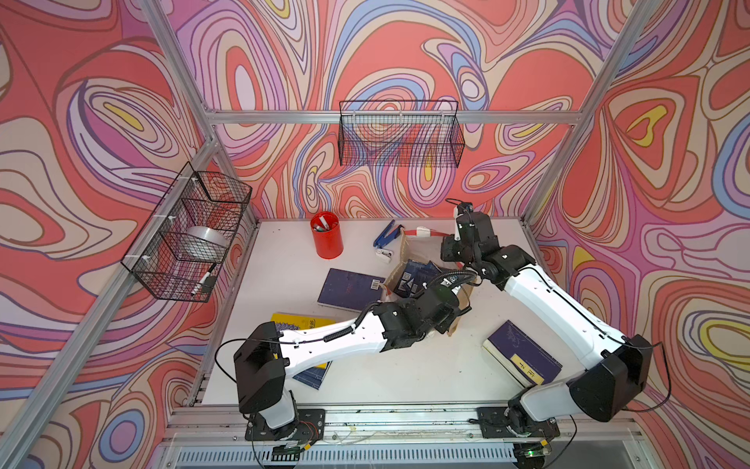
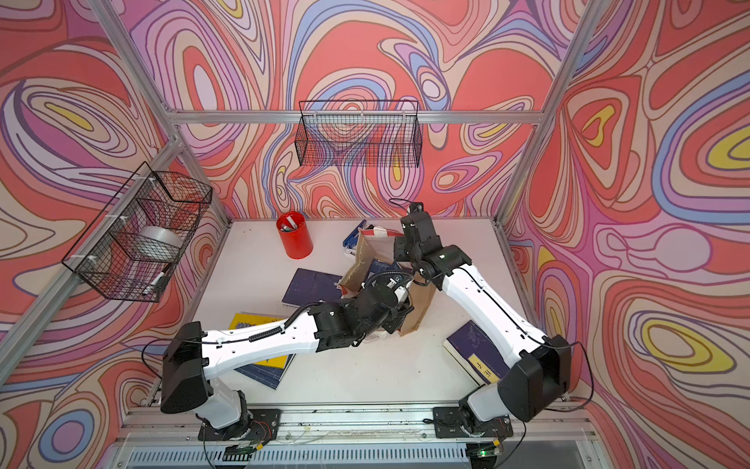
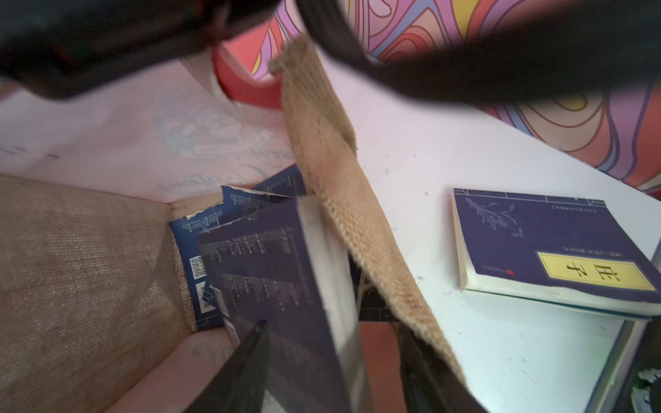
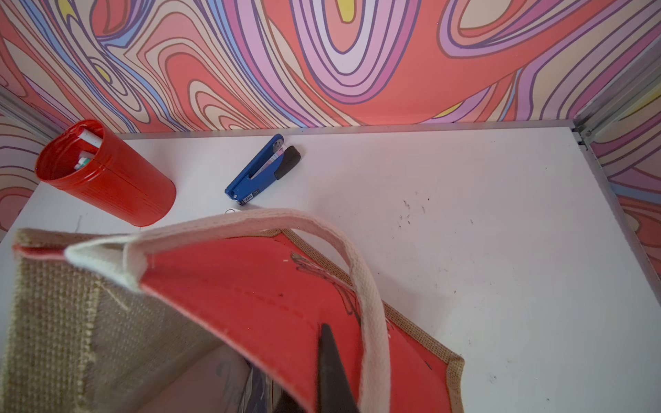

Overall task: Put the books into the canvas bag
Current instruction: Place the book in the canvas bag, then place the canvas bag at the center of the board.

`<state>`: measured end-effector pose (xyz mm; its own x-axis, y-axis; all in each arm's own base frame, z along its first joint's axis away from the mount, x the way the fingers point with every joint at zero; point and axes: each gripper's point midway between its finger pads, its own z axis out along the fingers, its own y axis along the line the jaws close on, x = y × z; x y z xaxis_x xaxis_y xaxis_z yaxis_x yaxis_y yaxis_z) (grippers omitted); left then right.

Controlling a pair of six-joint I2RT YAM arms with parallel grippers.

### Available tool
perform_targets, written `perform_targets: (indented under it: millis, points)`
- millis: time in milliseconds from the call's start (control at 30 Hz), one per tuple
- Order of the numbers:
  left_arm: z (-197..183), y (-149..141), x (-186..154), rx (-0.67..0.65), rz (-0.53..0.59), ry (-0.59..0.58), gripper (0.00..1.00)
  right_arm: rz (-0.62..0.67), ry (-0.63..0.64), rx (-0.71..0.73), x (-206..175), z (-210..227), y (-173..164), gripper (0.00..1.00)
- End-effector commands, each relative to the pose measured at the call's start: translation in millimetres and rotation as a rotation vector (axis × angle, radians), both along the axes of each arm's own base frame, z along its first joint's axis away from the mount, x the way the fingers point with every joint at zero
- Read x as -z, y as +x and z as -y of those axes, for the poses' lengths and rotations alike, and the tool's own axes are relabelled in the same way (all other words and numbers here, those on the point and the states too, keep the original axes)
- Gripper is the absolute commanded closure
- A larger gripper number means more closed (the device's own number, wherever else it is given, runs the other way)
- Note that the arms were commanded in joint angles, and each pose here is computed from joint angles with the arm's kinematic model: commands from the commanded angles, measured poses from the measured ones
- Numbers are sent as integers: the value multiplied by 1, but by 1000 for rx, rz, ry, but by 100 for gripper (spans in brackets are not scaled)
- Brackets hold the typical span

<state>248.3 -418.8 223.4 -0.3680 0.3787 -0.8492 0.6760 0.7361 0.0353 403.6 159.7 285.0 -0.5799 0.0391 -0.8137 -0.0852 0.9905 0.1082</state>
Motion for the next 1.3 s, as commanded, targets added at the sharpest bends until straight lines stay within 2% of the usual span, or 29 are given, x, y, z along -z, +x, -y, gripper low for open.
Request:
perform_targets:
  millis: [0, 133, 267, 300, 333, 400, 533, 733, 833, 967, 1100, 1200, 1267]
  points:
    - [-1, -4, -26, 15, -25, -129, 26, 107, 56, 23, -37, -2, 13, 100]
    - [-25, 10, -32, -38, -73, -196, 19, 96, 55, 23, -34, 1, 18, 100]
    - [-67, 33, -52, -118, -67, -269, 14, 60, 53, 20, -20, 4, 29, 100]
    - [-78, 36, -59, -130, -57, -277, 14, 47, 58, 28, -15, 8, 33, 96]
    - [-85, 38, -65, -136, -43, -279, 13, 42, 63, 30, -13, 11, 38, 82]
    - [-100, 40, -79, -147, -6, -269, 9, 48, 67, 16, -14, 17, 47, 43]
    - [-129, 49, -91, -201, -6, -263, 5, 82, 16, -43, -31, 13, 54, 4]
    - [-197, 83, -77, -413, -94, -276, 0, 124, -5, -242, -58, -28, 26, 2]
    - [-239, 105, -58, -559, -162, -261, 0, 98, 11, -403, -59, -74, -1, 2]
    - [-294, 129, -29, -725, -276, -302, 0, 55, 55, -597, -50, -151, -44, 2]
    - [-332, 145, -3, -838, -340, -305, 0, -31, 155, -713, -19, -211, -75, 2]
    - [-351, 156, 18, -894, -382, -307, 0, -138, 198, -715, 26, -237, -82, 2]
    - [-354, 163, 32, -887, -424, -341, 0, -206, 217, -661, 55, -240, -79, 2]
